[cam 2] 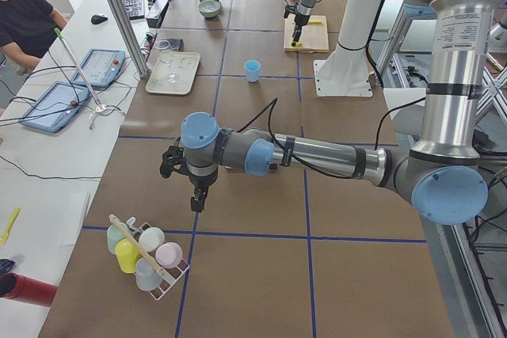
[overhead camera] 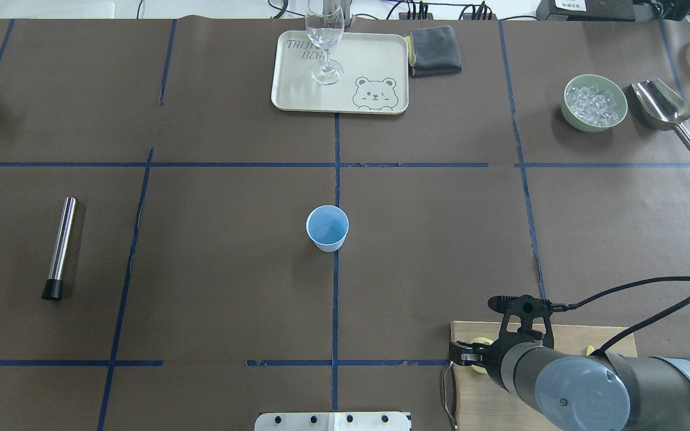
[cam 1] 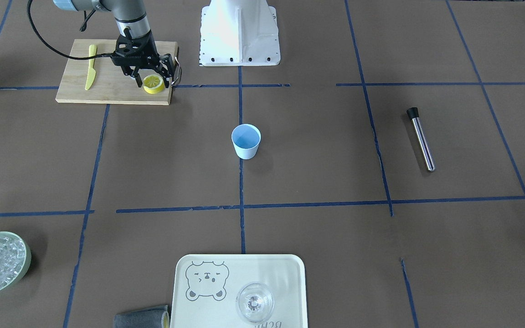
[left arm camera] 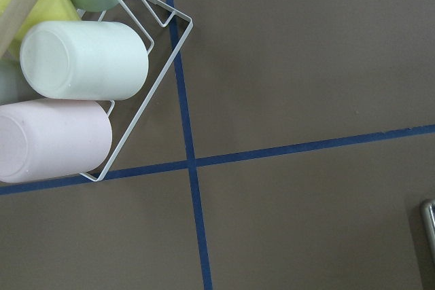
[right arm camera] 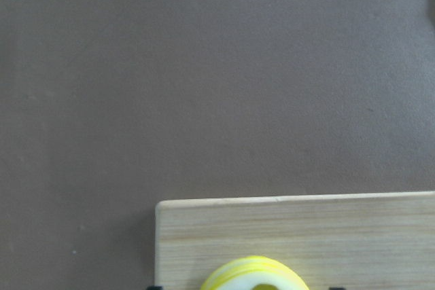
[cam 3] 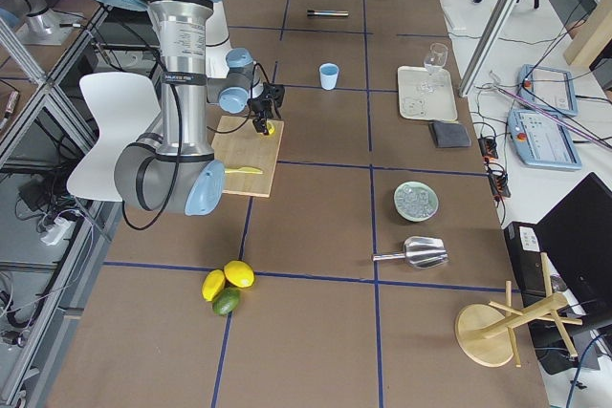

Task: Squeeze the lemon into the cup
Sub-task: 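Lower the right gripper onto the lemon slice and close on it, then carry the lemon slice with the right gripper over the blue cup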

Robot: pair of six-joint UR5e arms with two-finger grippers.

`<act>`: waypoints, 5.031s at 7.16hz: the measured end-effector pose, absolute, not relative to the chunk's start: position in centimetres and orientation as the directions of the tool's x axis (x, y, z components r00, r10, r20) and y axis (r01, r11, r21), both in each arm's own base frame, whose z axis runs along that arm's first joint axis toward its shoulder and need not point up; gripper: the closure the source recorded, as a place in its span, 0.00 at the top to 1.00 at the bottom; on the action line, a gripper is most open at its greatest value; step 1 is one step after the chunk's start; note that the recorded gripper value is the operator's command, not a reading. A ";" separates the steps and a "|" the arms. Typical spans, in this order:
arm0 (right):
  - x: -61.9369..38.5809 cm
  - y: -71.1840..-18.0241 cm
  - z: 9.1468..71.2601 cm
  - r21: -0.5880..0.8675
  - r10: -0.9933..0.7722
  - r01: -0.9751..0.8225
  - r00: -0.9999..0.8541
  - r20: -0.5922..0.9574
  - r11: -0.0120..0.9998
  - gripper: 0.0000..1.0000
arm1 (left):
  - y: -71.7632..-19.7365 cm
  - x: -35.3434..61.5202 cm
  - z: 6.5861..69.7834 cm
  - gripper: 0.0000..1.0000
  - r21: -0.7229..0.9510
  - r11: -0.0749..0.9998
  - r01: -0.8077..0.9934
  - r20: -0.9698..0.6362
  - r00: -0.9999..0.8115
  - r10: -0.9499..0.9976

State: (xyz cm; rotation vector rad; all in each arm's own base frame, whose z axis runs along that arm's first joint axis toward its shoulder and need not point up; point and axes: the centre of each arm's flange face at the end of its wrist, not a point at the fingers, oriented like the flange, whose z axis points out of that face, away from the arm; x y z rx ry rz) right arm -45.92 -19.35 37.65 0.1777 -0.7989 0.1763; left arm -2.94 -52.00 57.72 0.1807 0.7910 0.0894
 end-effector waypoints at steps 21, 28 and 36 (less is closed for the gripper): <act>-41.8 -19.9 32.9 0.060 0.112 -0.225 0.677 0.728 0.973 0.61 | -51.9 -2.6 57.7 1.00 0.185 0.983 -0.014 -0.730 0.667 0.147; -46.2 -33.7 15.2 -0.019 0.209 -0.297 0.625 0.752 0.955 0.61 | -51.9 -2.6 57.9 1.00 0.183 0.983 -0.014 -0.732 0.665 0.146; -58.5 -41.3 11.0 -0.040 0.236 -0.302 0.648 0.724 0.953 0.64 | -52.0 -2.6 57.5 1.00 0.188 0.982 -0.013 -0.735 0.662 0.149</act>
